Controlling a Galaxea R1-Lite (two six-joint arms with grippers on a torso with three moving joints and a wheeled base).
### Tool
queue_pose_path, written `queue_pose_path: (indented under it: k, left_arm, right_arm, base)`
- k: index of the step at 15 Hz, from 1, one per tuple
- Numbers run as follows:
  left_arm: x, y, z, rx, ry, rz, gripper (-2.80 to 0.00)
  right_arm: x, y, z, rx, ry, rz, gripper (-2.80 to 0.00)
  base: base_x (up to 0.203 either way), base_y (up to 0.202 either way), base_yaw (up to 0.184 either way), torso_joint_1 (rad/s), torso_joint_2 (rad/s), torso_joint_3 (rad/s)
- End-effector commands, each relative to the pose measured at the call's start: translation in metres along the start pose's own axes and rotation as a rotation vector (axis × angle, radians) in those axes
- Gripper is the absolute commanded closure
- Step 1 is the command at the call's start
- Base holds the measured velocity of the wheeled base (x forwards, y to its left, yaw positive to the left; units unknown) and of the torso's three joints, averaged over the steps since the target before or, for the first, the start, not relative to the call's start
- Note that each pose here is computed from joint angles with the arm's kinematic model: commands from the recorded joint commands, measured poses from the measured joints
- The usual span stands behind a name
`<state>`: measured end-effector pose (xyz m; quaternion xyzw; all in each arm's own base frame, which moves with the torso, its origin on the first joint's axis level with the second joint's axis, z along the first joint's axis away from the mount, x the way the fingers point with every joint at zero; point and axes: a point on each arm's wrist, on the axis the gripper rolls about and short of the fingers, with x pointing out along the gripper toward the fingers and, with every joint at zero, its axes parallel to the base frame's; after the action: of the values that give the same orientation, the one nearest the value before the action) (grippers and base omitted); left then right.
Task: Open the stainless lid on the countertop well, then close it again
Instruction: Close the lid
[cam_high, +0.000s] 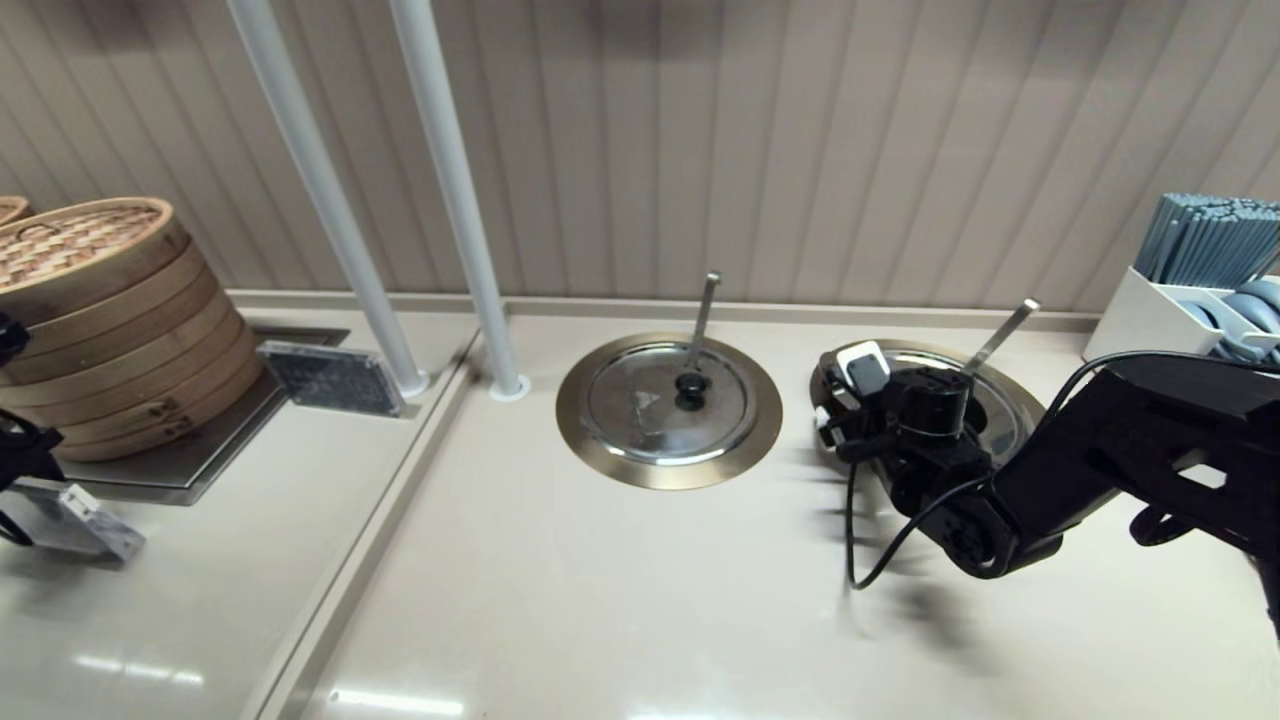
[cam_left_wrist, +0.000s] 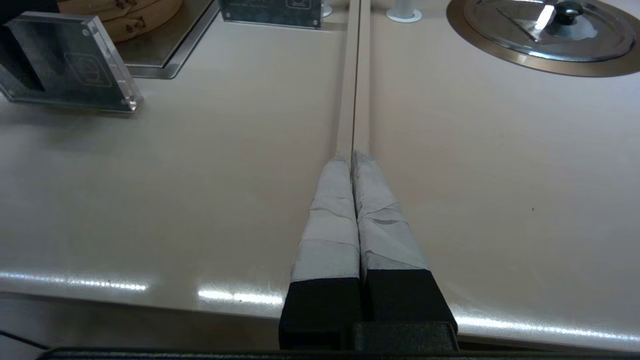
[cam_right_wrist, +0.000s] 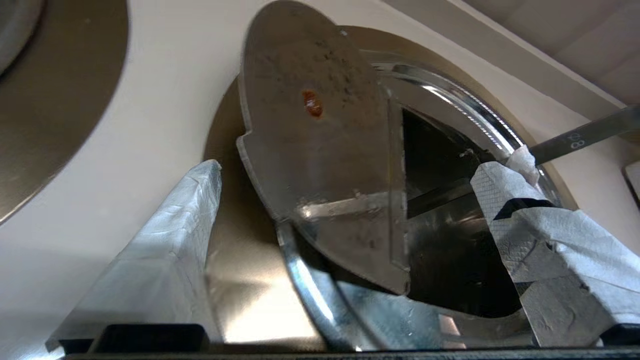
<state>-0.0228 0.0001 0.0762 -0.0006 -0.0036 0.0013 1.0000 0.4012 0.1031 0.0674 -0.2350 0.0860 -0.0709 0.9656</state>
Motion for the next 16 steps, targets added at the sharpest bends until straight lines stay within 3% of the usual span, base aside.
queue_pose_path:
  k: [1,9,16]
  left_arm:
    - [0.0,0.0,0.0,0.0,0.0,0.001,0.0]
    - [0.0,0.0,0.0,0.0,0.0,0.001,0.0]
    - [0.0,0.0,0.0,0.0,0.0,0.001,0.0]
  right_arm:
    - [0.007,-0.006,0.001,0.015,-0.021,-0.033,-2.8]
    - [0.006,-0.023,0.019,0.038,-0.087,-0.098,-2.8]
    - [0.003,-0.056,0.032,0.04,-0.121,-0.175,-2.8]
  base:
    - [0.0,0.0,0.0,0.0,0.0,0.0]
    - [0.0,0.0,0.0,0.0,0.0,0.0]
    - [0.0,0.0,0.0,0.0,0.0,0.0]
